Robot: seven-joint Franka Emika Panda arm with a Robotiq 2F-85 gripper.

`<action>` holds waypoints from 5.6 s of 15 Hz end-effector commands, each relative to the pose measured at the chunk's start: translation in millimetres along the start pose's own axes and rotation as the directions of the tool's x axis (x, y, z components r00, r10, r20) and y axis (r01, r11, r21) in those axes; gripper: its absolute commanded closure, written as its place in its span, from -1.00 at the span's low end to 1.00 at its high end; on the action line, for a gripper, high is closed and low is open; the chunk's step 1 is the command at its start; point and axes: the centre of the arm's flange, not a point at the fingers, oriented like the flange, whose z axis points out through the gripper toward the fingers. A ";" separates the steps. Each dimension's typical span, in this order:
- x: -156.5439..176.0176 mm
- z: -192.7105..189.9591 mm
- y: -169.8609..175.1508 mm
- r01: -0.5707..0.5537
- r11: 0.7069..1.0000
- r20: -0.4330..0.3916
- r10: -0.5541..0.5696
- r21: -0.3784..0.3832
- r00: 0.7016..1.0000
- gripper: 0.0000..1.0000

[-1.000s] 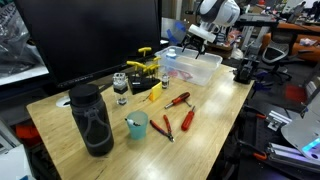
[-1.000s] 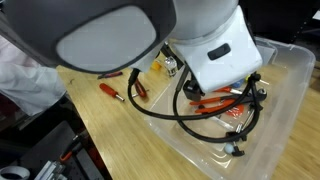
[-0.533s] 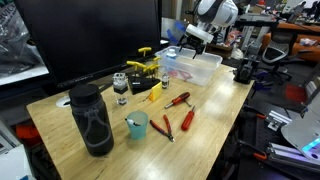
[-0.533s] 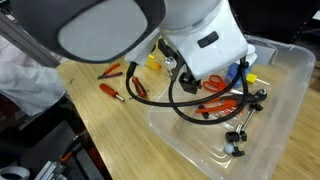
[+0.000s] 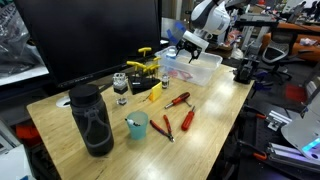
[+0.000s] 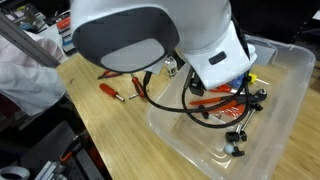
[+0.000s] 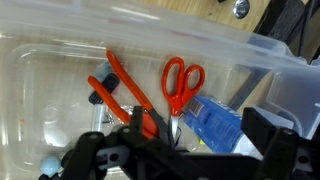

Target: Put the pair of scissors on the table

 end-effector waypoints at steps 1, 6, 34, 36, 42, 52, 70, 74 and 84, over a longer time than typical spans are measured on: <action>8.7 5.8 -2.1 0.016 1.000 0.012 -0.016 0.021 1.000 -1.00; 10.0 8.9 -4.6 0.034 0.998 0.030 -0.036 0.059 0.999 -1.00; 17.5 106.7 -21.0 -0.028 1.000 0.043 0.028 0.004 0.999 -1.00; 22.0 117.0 -19.5 -0.046 0.999 0.056 0.047 -0.006 0.997 -1.00; 31.1 136.6 -27.1 -0.082 0.996 0.047 0.083 -0.028 0.995 -1.00; 36.8 144.3 -39.0 -0.006 0.987 0.182 0.036 -0.164 0.983 -0.28; 34.6 115.8 -50.6 0.045 0.987 0.227 -0.009 -0.153 0.974 0.57; 27.4 90.2 -59.6 0.051 0.990 0.221 -0.022 -0.128 0.975 0.57; 25.5 56.1 -52.7 0.013 0.997 0.180 0.002 -0.082 0.984 0.57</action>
